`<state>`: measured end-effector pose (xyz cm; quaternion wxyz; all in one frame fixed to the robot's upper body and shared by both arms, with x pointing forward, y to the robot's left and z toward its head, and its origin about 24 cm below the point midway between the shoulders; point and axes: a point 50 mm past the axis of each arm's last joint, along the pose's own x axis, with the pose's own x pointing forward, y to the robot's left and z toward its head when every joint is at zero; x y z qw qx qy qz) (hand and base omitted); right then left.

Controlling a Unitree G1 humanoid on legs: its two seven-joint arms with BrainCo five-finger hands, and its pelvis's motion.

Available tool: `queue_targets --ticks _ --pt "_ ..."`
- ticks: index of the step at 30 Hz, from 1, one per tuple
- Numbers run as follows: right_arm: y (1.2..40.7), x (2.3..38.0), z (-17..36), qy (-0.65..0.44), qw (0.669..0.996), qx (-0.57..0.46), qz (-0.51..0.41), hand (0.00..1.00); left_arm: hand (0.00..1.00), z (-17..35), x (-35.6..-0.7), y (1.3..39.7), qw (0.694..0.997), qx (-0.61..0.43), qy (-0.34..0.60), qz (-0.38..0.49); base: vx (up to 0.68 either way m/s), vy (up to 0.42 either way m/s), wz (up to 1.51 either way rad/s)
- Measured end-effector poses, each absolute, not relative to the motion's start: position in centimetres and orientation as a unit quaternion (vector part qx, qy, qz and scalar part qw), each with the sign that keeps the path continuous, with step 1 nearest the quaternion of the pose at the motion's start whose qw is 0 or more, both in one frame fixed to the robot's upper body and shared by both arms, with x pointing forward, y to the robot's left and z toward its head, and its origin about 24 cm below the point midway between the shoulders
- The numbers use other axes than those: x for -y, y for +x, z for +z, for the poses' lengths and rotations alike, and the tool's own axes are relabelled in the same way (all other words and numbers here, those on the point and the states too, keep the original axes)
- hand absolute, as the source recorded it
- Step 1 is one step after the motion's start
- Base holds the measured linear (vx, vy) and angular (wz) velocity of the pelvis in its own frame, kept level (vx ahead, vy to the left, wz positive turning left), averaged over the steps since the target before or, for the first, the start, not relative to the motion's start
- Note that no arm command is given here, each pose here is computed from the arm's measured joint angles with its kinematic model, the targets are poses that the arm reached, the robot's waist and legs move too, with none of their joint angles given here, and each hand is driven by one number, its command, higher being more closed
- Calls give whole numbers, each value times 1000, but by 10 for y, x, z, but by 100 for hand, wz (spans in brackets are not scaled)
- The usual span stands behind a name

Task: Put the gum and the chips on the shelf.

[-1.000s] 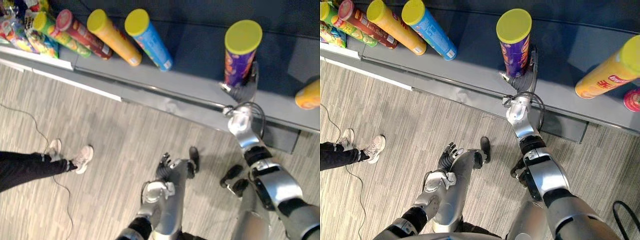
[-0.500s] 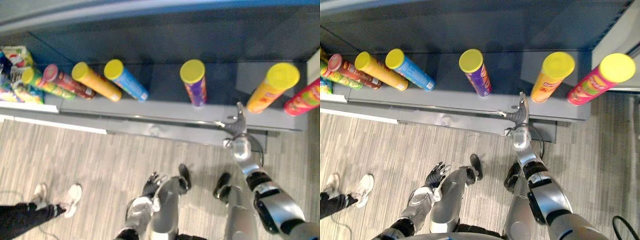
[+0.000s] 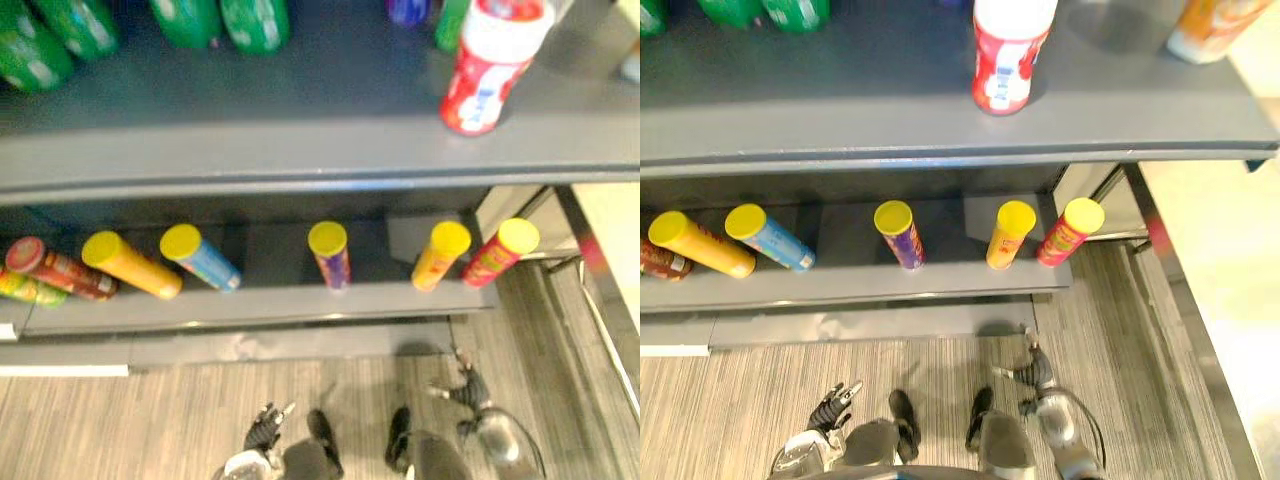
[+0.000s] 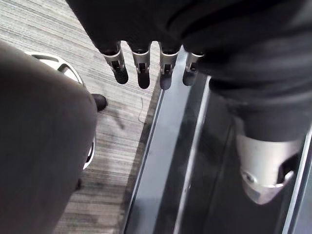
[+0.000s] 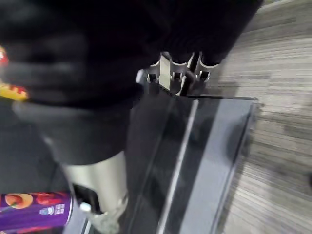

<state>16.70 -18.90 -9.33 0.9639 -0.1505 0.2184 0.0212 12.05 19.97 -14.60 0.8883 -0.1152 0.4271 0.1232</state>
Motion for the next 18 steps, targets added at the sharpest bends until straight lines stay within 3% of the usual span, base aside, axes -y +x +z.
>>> queue_targets --ticks 4,11,18 --pt "133 179 -116 -90 947 -307 37 0 0 -152 -203 102 873 -451 -130 134 42 18 -6" --pt "114 193 -137 -17 922 -383 -51 0 0 -158 -205 83 846 -465 -185 184 -19 19 -4" --pt "73 210 -160 64 859 -483 -157 0 0 -166 -207 63 793 -486 -261 260 1 6 14"
